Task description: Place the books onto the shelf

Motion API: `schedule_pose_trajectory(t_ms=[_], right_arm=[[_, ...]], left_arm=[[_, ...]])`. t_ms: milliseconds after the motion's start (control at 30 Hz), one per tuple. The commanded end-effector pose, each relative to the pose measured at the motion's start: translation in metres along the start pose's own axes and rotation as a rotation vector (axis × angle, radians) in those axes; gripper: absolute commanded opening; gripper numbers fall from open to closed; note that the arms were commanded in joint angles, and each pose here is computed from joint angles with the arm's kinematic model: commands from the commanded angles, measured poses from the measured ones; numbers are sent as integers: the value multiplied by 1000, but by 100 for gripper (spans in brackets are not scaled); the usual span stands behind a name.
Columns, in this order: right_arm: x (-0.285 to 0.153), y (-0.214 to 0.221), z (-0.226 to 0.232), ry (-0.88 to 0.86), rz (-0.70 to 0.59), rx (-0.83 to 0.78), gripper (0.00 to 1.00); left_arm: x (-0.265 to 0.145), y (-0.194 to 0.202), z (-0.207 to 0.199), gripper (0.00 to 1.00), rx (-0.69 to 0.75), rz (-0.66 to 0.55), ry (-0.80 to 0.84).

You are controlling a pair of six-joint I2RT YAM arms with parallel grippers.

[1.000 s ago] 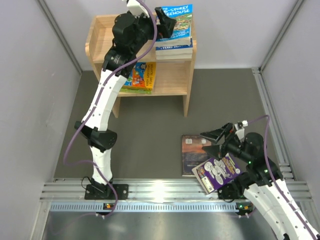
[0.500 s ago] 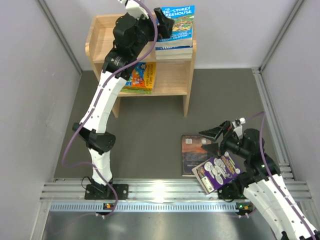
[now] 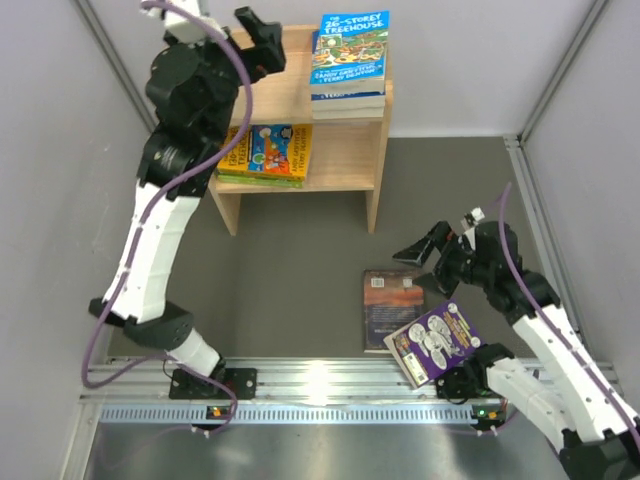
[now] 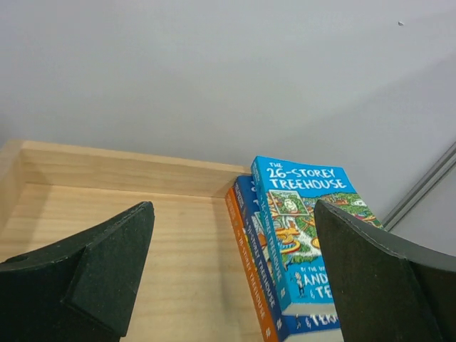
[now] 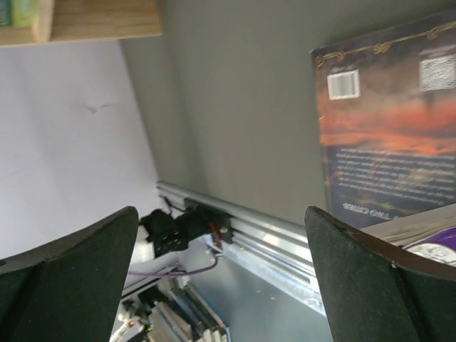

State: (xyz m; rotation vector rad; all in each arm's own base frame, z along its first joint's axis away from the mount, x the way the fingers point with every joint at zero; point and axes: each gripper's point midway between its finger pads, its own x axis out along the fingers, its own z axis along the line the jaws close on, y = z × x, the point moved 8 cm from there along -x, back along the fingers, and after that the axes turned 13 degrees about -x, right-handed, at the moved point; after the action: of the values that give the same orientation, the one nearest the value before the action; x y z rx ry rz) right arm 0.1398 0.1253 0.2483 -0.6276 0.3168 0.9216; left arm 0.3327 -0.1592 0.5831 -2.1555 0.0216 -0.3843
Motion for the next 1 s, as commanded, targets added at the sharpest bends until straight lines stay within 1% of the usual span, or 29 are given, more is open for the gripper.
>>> schedule_pose_trajectory(t_ms=[0,33,67,100,133,167,200,233,267,300,333,367,400,433,467,500,533,567,600,700,767,800,833,867,900,967], right_arm=[[-5,-18,-3,185,-4,-133,100],[0,-23,-6,233,17,-130,100],[2,-28,-9,287,6,-149,100],[-1,-32,-7,332,12,-152,100],[6,-36,-14,403,48,-158,100],[6,-41,-20,485,40,-172,100],[3,-45,-20,544,60,-181,100],[12,-49,-27,611,105,-185,100],[14,-52,-31,653,126,-214,100],[16,-56,-34,695,138,-228,100],[24,-57,-41,725,182,-238,100],[28,-57,-43,730,197,-239,100],[35,-56,-49,739,225,-238,100],[38,-55,-53,746,244,-242,100],[43,-52,-59,766,268,-240,100],[43,-51,-62,772,271,-242,100],[47,-50,-67,786,291,-244,100],[49,-48,-71,792,302,-242,100],[52,-44,-77,795,319,-236,100],[67,-31,-91,756,383,-210,100],[74,-23,-97,736,417,-202,100],[79,-18,-104,735,435,-195,99],[81,-15,-106,720,449,-189,99],[85,-14,-108,709,445,-188,99],[87,-8,-113,710,465,-181,99],[95,-5,-114,665,469,-176,98]], left_arm=[[-42,-25,9,99,-8,-29,-73],[-63,-37,10,99,-30,-38,-68],[-72,-34,13,99,-69,-15,-76],[-78,-7,27,99,-55,83,-119],[-98,-9,25,99,-81,121,-75],[-107,5,30,99,-122,183,-84],[-116,42,47,99,-116,321,-134],[-132,50,51,99,-148,372,-131],[-143,70,48,99,-217,475,-99],[-154,109,63,99,-226,596,-140],[-168,121,61,99,-266,671,-103],[-180,140,57,99,-308,745,-98],[-193,171,67,99,-318,843,-111],[-199,186,67,99,-341,897,-94],[-215,216,72,99,-372,1000,-107],[-222,231,74,99,-399,1049,-89],[-222,243,71,99,-441,1067,-37],[-228,256,71,99,-489,1112,-37],[-242,284,82,99,-495,1198,-74],[-256,324,88,99,-506,1290,-115],[-259,340,86,99,-511,1337,-110],[-262,354,88,99,-519,1396,-124],[-263,361,84,99,-537,1418,-122],[-258,367,79,99,-555,1410,-82],[-259,382,80,99,-550,1448,-104],[-258,396,70,99,-553,1476,-87]])
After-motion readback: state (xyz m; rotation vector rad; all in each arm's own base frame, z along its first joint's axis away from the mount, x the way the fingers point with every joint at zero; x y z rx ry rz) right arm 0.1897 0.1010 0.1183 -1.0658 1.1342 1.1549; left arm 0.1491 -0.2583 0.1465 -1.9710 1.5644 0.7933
